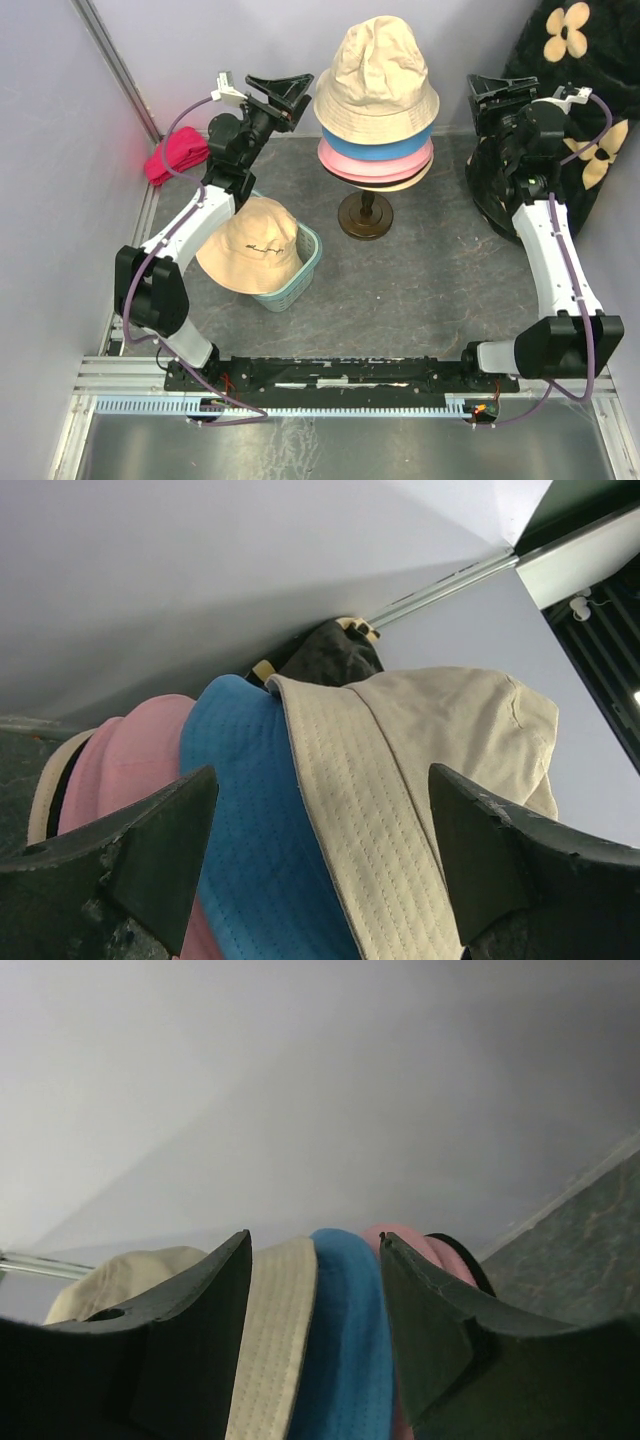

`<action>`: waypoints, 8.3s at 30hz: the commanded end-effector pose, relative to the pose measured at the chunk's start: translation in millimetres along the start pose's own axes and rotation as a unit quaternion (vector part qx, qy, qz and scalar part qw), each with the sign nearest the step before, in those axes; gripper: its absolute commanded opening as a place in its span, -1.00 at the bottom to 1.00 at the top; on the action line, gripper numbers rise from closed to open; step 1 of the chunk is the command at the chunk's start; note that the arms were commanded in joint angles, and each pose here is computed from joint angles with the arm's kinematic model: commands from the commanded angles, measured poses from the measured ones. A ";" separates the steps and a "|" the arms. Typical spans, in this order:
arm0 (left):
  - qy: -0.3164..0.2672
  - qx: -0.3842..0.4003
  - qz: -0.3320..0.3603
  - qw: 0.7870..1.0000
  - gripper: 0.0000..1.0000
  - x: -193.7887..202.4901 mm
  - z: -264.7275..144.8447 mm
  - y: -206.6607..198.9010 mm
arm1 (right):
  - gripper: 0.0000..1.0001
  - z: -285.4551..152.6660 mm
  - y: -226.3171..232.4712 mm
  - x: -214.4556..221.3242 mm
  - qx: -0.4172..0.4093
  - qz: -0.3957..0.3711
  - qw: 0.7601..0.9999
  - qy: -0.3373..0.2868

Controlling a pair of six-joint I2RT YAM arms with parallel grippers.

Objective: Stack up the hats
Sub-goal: Stack the hat on the hat.

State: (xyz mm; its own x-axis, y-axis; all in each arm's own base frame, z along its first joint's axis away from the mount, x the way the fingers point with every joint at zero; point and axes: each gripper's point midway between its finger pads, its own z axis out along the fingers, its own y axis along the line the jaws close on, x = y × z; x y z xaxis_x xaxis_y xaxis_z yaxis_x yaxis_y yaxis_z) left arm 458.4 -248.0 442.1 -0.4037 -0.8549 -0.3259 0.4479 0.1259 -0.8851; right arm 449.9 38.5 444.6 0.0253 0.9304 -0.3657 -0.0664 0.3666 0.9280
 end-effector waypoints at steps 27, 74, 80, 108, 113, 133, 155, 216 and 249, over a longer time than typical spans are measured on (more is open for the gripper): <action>0.038 0.080 -0.040 0.995 0.72 6.8 11.5 -25.7 | 0.19 27.3 33.7 45.7 -0.104 0.210 0.962 0.137; 0.057 0.135 -0.097 0.984 -0.50 23.2 18.7 -24.7 | -0.80 37.1 35.7 70.0 -0.139 0.329 0.917 0.175; 0.047 0.130 -0.110 0.984 -0.55 21.4 21.8 -16.5 | -0.91 48.4 18.1 69.1 -0.119 0.334 0.922 0.153; 0.058 0.037 -0.124 0.990 -0.94 52.4 -5.8 37.9 | -0.97 39.6 -38.4 97.5 -0.051 0.302 0.937 0.168; 0.057 0.015 -0.135 0.989 -0.95 55.9 -9.0 50.4 | -0.97 40.1 -47.1 100.9 -0.041 0.302 0.937 0.169; 0.061 -0.006 -0.137 0.989 -0.91 57.9 -9.6 49.8 | -0.65 38.5 -31.0 89.0 -0.043 0.235 0.959 0.151; 0.062 0.030 -0.136 0.988 -0.81 53.3 -16.5 22.2 | 0.01 -39.4 17.4 28.7 -0.050 0.159 0.983 0.074; 0.061 -0.031 -0.160 0.985 -0.94 81.8 -25.0 54.8 | -0.97 -66.5 -47.6 123.2 0.011 0.206 0.959 0.197; 0.080 -0.248 -0.155 0.953 -0.95 104.7 -47.7 138.8 | -0.97 -67.0 -121.7 164.9 0.110 0.168 0.950 0.240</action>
State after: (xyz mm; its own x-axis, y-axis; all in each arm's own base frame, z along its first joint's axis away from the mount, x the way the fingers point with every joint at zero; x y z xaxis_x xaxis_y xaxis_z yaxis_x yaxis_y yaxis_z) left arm 439.0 -284.5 388.7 -0.5491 -0.8352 -0.0295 0.2171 -0.1084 -0.9701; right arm 397.4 133.8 384.0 -0.3594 0.9331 0.0113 -0.1225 -0.0592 0.9907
